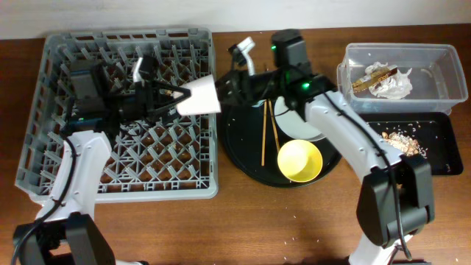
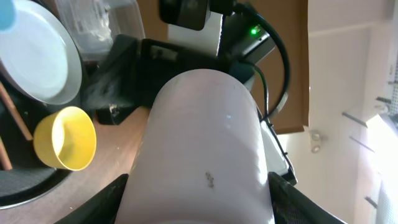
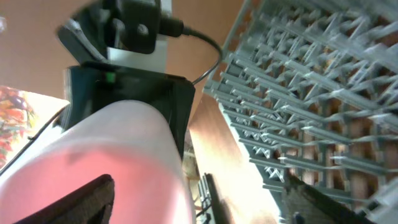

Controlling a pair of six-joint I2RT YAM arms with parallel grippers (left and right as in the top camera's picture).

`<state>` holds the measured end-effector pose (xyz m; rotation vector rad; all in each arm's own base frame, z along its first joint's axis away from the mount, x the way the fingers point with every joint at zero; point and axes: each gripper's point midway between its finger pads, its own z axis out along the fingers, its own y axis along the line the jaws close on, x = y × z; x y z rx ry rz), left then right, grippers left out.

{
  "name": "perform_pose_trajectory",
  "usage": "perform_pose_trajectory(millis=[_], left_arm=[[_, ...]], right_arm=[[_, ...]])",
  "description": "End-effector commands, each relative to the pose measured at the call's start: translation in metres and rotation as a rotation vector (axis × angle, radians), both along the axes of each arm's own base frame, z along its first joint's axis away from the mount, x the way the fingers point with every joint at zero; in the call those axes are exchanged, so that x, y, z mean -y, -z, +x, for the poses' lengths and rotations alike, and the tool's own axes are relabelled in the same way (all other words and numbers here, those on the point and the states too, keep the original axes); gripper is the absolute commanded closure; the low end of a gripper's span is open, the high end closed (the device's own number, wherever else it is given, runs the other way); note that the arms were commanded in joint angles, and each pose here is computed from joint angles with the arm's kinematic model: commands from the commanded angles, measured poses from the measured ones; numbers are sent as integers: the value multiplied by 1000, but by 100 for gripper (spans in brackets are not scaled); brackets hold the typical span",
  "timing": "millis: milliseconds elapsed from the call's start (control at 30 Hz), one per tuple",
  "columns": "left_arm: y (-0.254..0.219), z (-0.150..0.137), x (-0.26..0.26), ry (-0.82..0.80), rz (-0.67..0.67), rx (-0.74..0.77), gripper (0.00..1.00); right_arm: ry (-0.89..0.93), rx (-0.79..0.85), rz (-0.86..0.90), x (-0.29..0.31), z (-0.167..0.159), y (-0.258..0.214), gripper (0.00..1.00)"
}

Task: Sort waste into correct bins and load items into the dishwasher rack
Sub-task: 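Lower the pink cup upside down into the dish rack with left gripper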

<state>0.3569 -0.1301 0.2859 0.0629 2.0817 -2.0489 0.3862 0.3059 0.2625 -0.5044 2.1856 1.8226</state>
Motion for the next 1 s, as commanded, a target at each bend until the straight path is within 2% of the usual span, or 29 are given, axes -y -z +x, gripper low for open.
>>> perform_pose_trajectory(millis=[0,100,200,300,400,433,667,967], left_arm=[[-2,3,-6,-12,2,31,68],[-7,6,-6,-13,12,107,69],[-21,7,-6,-14,28,217,69],[-44,11,-6,-27,45,337,70],[-58,15,-7,-58,52,395,73],[-60,18,-8,-73,53,403,73],[-56,41,-14,-212,61,336,73],[-53,63,-23,-346,84,317,73]], right_arm=[[20,32,57,40,14,-22,8],[76,23,56,67,28,-20,2],[138,5,5,89,35,-4,1],[248,-46,-192,107,37,39,1],[311,-87,-385,125,31,72,2],[326,-111,-451,133,25,82,2],[341,-185,-584,148,9,100,2],[345,-207,-644,156,3,108,1]])
